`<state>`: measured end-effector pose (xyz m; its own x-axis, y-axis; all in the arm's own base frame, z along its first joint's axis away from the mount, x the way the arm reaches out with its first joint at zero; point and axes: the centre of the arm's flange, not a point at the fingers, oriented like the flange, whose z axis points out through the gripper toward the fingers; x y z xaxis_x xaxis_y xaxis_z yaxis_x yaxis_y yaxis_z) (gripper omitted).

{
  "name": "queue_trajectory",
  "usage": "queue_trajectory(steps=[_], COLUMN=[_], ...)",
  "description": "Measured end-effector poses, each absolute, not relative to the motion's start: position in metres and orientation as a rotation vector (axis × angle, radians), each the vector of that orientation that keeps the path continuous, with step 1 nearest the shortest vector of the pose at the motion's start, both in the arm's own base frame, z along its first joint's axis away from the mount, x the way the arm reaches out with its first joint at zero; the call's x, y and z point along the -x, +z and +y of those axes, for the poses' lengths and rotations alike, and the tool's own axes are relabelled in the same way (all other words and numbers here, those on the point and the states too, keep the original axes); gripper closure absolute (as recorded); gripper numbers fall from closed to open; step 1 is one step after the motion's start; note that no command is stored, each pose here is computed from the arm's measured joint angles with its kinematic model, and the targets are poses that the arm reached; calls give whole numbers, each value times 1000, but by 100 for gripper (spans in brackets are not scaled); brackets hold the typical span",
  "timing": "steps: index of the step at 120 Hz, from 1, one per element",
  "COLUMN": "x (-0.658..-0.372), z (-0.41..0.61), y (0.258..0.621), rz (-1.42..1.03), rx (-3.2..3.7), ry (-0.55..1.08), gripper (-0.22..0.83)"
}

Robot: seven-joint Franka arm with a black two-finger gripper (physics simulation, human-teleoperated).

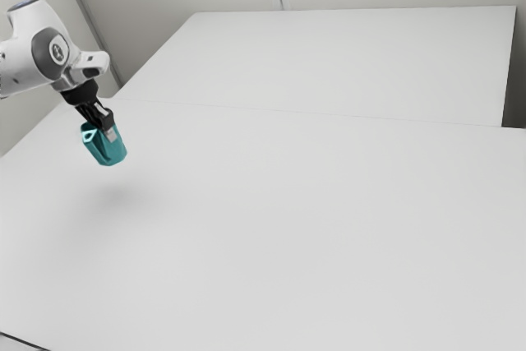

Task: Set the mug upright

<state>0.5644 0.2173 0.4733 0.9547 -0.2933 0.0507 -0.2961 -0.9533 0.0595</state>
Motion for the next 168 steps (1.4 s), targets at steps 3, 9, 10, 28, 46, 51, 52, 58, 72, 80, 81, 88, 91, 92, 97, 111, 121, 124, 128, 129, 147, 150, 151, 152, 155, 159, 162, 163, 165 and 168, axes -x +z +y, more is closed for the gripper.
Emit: queue_trajectory(steps=[3, 9, 10, 28, 46, 51, 52, 58, 72, 80, 81, 88, 91, 92, 97, 111, 121, 124, 128, 129, 147, 150, 151, 152, 155, 159, 162, 163, 165, 168], x=[-564, -565, -565, -560, -552, -551, -551, -551, -547, -544, -544, -541, -540, -539, -537, -535, -527, -526, -524, -523, -519, -518, -518, -518, -517, -516, -515, -515, -514, -513], z=[209, 195, 192, 165, 134, 122, 120, 105, 69, 48, 45, 28, 21, 19, 11, 2, 8, 12, 17, 18, 14, 10, 9, 7, 3, -2, -6, -7, -9, -12], y=[475, 478, 478, 478, 472, 472, 472, 469, 461, 456, 455, 447, 445, 445, 439, 431, 421, 420, 417, 416, 406, 405, 405, 405, 403, 400, 399, 398, 397, 395], rz=[-463, -472, -474, -451, -434, -441, -442, -449, -472, -485, -487, -493, -494, -494, -492, -437, -365, -341, -310, -302, -228, -227, -227, -228, -228, -228, -228, -228, -227, -222], rx=[-3044, -3057, -3060, -3095, -3120, -3131, -3133, -3142, -3164, -3172, -3173, -3178, -3181, -3183, -3191, -3224, -3242, -3251, -3262, -3264, -3296, -3301, -3302, -3304, -3308, -3313, -3318, -3320, -3323, -3326], ry=[61, 56, 55, 17, -26, -34, -35, -50, -79, -84, -84, -86, -83, -82, -78, -60, -50, -44, -36, -36, 2, 10, 13, 16, 23, 31, 38, 40, 43, 47], gripper=[79, 79, 79, 79, 79, 79, 79, 79, 79, 79, 79, 79, 79, 79, 79, 79, 79, 79, 79, 79, 79, 79, 79, 79, 79, 79, 79, 79, 79, 79])
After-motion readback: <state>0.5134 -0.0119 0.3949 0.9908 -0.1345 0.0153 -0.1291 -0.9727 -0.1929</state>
